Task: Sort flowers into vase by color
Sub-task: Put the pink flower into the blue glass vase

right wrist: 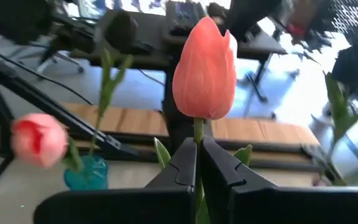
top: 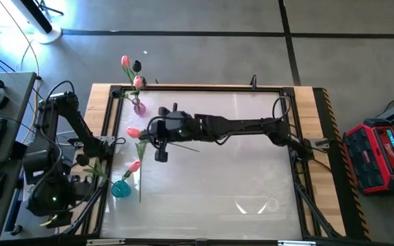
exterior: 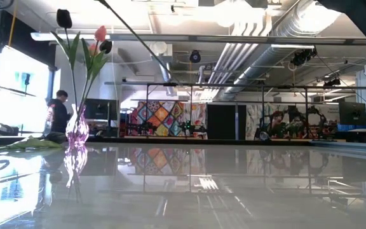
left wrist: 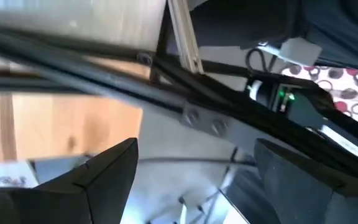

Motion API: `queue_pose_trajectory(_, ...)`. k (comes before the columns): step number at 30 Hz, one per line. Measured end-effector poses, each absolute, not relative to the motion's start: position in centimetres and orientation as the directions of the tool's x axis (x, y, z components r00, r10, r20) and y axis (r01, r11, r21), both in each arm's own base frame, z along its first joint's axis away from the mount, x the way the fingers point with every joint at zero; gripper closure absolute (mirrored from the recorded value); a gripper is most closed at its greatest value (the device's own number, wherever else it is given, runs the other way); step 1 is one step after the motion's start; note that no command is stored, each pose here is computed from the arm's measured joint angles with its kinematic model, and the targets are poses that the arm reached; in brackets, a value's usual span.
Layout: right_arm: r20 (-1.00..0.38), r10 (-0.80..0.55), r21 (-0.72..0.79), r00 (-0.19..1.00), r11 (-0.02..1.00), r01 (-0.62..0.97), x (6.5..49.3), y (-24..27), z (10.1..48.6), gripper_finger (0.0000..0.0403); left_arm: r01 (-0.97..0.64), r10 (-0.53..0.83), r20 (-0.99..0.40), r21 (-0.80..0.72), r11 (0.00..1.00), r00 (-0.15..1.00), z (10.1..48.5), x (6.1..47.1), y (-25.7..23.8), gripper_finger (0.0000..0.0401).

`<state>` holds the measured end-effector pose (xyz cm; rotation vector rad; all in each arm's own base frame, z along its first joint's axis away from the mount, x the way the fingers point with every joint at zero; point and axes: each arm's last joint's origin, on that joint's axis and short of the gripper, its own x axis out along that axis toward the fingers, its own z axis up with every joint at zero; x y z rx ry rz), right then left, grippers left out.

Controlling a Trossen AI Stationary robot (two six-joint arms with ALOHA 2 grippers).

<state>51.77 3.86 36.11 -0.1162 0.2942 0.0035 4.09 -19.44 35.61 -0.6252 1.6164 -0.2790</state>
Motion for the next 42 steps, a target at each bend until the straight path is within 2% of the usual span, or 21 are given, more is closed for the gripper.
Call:
queue_pose_trajectory(2,-0.261,0.029,-0.134,0.965,0.989,-0.066,51.9,3.8,36.4,0.0403,-0.242,-0.563,-0.826,-0.540,0.806,-0.032,36.6,4.1,-19.3,0.0091)
queue_pose_trajectory(5,-0.207,0.084,-0.147,0.975,0.982,-0.116,52.0,3.8,36.9,0.0403,-0.217,-0.603,-0.797,-0.596,0.773,0.043,38.2,4.2,-19.1,0.0091)
queue_pose_trajectory(8,-0.141,0.130,-0.152,0.981,0.977,-0.151,52.1,3.9,37.5,0.0403,-0.148,-0.618,-0.767,-0.640,0.754,0.171,39.6,4.5,-18.9,0.0091)
queue_pose_trajectory(11,-0.082,0.168,-0.134,0.982,0.975,-0.178,52.1,4.2,38.1,0.0403,-0.012,-0.586,-0.724,-0.633,0.774,0.365,40.7,5.0,-18.5,0.0091)
queue_pose_trajectory(15,0.051,0.232,-0.135,0.971,0.965,-0.223,52.0,5.6,39.4,0.0403,0.132,-0.456,-0.644,-0.486,0.864,0.614,41.2,5.7,-18.0,0.0091)
queue_pose_trajectory(18,0.151,0.308,-0.157,0.939,0.946,-0.285,51.7,7.2,40.3,0.0403,0.182,-0.357,-0.590,-0.335,0.924,0.724,41.2,6.0,-17.7,0.0091)
queue_pose_trajectory(21,0.218,0.399,-0.187,0.891,0.913,-0.363,51.3,8.8,41.0,0.0403,0.172,-0.246,-0.525,-0.186,0.967,0.815,41.3,6.3,-17.3,0.0091)
queue_pose_trajectory(24,0.249,0.455,-0.231,0.855,0.885,-0.404,50.9,10.0,41.4,0.0403,0.096,-0.109,-0.410,-0.052,0.994,0.905,41.6,6.7,-16.7,0.0091)
queue_pose_trajectory(27,0.258,0.473,-0.270,0.843,0.873,-0.407,50.7,10.9,41.4,0.0403,0.026,-0.008,-0.322,0.049,0.998,0.947,41.9,7.3,-16.4,0.0091)
queue_pose_trajectory(31,0.295,0.477,-0.352,0.828,0.860,-0.370,50.6,11.2,41.8,0.0403,0.002,0.042,-0.302,0.146,0.989,0.952,42.1,8.5,-16.4,0.0091)
queue_pose_trajectory(36,0.351,0.421,-0.392,0.837,0.877,-0.277,50.6,10.4,42.3,0.0403,-0.093,0.159,-0.248,0.257,0.962,0.956,42.1,10.7,-17.0,0.0091)
queue_pose_trajectory(39,0.388,0.376,-0.392,0.842,0.894,-0.218,50.6,9.5,42.7,0.0403,-0.214,0.283,-0.194,0.313,0.925,0.939,42.0,12.1,-16.7,0.0091)
queue_pose_trajectory(42,0.446,0.361,-0.392,0.819,0.901,-0.183,50.6,8.3,43.3,0.0403,-0.358,0.408,-0.131,0.291,0.887,0.904,42.1,13.2,-15.7,0.0091)
